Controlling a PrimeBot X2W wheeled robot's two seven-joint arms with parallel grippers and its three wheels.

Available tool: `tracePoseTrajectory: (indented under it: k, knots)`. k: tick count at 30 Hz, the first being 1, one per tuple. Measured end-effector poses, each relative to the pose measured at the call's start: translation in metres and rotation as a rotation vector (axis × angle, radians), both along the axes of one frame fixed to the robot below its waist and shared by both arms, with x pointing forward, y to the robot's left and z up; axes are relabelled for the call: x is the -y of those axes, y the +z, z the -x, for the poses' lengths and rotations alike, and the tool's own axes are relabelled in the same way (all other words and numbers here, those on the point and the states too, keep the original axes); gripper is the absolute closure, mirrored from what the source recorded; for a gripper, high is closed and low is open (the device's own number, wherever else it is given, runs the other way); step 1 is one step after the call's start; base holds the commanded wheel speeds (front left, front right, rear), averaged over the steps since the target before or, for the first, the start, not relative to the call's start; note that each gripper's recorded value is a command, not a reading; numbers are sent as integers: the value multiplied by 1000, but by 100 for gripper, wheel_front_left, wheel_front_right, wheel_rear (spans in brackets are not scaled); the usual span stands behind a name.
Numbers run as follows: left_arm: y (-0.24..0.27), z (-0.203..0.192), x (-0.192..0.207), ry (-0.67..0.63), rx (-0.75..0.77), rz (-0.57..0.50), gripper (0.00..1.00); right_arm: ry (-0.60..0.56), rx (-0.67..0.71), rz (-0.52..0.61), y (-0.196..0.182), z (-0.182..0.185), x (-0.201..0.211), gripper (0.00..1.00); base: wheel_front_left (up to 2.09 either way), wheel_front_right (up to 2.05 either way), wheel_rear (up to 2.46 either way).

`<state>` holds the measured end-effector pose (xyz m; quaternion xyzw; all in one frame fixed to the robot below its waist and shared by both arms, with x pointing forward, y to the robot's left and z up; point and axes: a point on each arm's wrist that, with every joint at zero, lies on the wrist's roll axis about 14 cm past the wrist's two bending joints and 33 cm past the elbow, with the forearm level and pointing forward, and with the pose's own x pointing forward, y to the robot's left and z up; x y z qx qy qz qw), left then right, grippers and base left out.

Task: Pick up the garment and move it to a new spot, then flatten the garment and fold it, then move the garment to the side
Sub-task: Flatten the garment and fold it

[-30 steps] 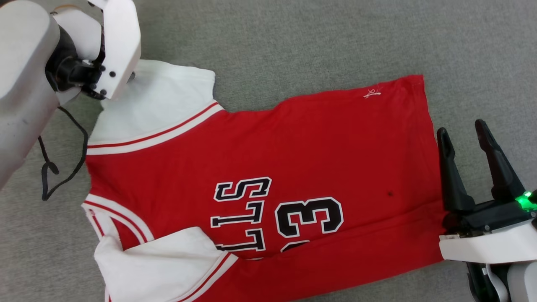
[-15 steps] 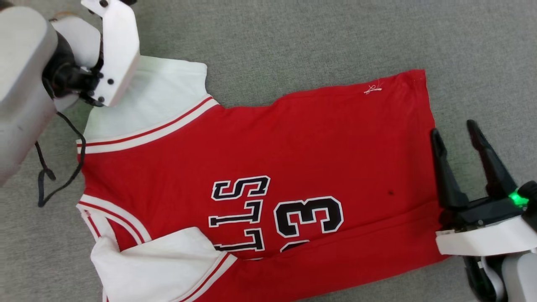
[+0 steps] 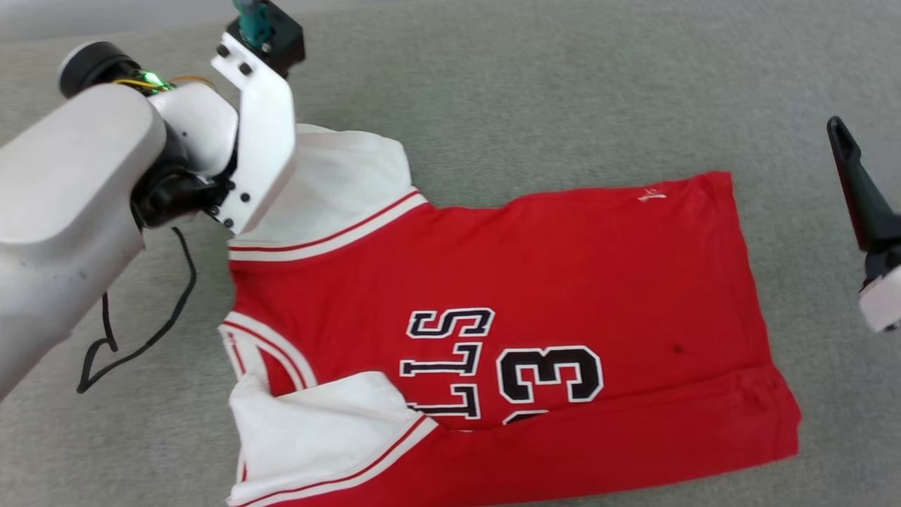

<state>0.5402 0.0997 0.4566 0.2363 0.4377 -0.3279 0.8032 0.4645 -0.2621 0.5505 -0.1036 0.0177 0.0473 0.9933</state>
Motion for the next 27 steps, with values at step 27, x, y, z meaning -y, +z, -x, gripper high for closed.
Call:
tracePoseTrajectory:
  k: [27]
  knots:
    - [-14,6,0,-75,72,71,100,85,-1193,196,-145,-24,-3,0,0,0,0]
